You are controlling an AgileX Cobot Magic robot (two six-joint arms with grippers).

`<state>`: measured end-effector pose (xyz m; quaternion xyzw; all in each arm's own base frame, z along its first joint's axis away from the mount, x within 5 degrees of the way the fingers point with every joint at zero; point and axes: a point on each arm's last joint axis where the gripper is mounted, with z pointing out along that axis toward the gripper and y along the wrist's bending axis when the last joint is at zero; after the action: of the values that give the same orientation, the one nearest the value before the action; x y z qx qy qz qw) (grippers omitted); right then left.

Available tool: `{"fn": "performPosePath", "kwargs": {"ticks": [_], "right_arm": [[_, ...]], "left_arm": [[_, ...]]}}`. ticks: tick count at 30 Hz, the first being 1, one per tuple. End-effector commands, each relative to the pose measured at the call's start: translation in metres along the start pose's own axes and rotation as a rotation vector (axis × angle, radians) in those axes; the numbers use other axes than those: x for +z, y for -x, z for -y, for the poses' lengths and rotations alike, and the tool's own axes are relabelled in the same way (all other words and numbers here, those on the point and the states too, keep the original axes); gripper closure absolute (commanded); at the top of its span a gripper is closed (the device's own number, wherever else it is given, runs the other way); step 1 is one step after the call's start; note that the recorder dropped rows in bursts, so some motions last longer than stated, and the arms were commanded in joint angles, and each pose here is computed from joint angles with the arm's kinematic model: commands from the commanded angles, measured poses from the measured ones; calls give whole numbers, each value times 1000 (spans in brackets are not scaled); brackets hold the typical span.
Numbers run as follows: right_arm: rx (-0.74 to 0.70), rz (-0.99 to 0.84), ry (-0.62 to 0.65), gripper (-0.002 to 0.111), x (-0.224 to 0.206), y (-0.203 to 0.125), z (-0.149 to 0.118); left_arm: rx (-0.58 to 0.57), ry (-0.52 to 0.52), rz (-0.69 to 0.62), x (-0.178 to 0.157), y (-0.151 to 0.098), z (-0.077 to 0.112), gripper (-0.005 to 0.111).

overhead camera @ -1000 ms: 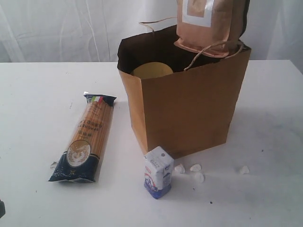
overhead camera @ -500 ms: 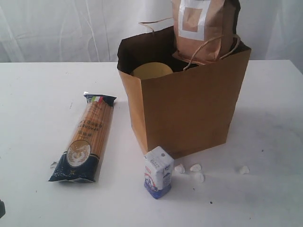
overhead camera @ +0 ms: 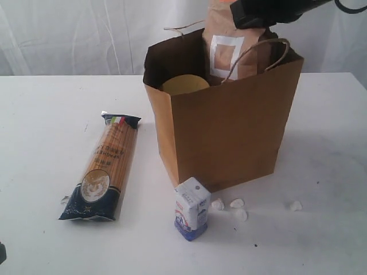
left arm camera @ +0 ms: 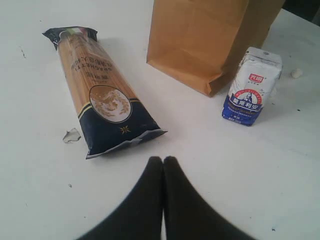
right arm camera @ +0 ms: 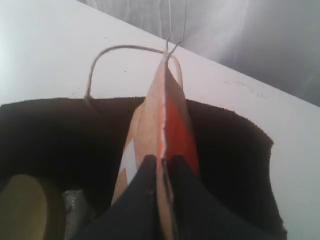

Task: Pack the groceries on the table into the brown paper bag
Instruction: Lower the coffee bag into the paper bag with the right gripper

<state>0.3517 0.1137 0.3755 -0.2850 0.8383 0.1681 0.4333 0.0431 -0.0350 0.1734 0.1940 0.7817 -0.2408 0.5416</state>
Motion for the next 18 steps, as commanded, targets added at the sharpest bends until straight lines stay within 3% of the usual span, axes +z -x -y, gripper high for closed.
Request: {"fn": "performPosePath", "kwargs": {"ticks": [1, 14, 18], "right_arm": [[-8, -34, 0, 108, 8, -3, 3], [0, -222, -2, 107, 13, -22, 6], [-17, -286, 20, 88, 11, -27, 4]], "left_arm": [[-1, -3, 0, 0, -1, 0, 107], [-1, -3, 0, 0, -1, 0, 107], [-1, -3, 0, 0, -1, 0, 107]]}}
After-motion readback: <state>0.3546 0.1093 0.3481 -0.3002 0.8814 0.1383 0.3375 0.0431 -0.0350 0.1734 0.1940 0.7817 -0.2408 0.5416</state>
